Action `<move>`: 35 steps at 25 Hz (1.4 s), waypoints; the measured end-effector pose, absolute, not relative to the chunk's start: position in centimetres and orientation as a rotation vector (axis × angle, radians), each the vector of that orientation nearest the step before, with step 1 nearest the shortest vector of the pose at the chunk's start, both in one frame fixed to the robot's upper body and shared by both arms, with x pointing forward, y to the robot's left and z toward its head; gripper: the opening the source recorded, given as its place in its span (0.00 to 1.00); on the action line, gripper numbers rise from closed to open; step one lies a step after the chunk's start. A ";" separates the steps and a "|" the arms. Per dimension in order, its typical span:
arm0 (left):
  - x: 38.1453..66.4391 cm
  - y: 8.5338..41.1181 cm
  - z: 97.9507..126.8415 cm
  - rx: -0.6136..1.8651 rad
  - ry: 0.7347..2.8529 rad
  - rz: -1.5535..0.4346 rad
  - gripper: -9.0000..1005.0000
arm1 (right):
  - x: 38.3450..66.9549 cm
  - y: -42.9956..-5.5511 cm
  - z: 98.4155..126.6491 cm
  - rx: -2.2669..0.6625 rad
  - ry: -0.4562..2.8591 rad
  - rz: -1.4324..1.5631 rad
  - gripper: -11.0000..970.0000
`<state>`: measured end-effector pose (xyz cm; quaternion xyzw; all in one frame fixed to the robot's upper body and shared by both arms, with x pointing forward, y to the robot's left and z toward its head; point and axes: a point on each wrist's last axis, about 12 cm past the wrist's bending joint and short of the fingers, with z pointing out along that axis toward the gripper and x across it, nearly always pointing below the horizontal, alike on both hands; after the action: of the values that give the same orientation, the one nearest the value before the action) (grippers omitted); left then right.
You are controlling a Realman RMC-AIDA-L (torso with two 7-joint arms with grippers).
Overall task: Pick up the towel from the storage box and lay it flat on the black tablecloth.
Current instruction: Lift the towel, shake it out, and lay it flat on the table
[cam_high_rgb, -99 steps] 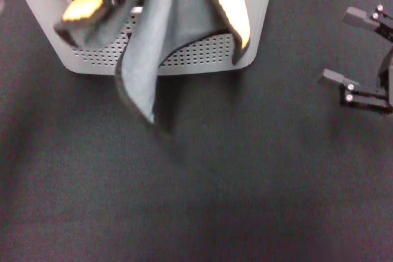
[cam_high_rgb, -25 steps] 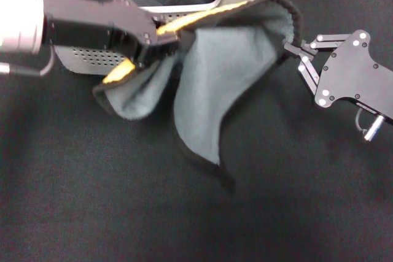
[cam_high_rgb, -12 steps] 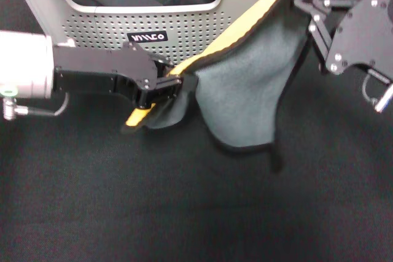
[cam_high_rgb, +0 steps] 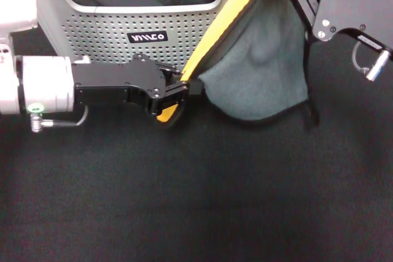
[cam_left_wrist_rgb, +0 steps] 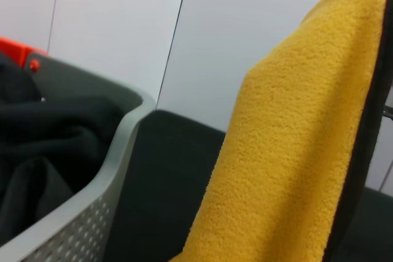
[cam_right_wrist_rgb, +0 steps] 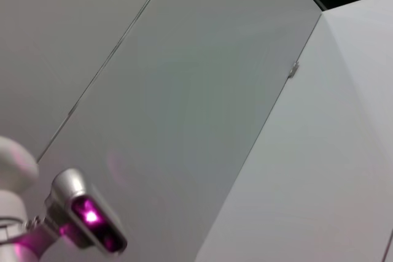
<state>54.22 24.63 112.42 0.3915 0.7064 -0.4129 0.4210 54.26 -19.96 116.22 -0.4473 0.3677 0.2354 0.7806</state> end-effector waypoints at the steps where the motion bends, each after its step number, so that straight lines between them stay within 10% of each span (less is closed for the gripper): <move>1: 54.2 24.6 112.2 0.975 1.761 -1.040 0.14 | 54.3 -19.9 116.4 -0.967 0.788 0.508 0.03; 35: 53.9 25.0 110.6 0.865 1.693 -1.037 0.26 | 54.2 -19.2 119.6 -0.946 0.698 0.526 0.05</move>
<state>53.94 24.98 110.59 0.3526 0.6906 -0.4231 0.4688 54.16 -19.15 119.56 -0.4410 0.3255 0.2452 0.7997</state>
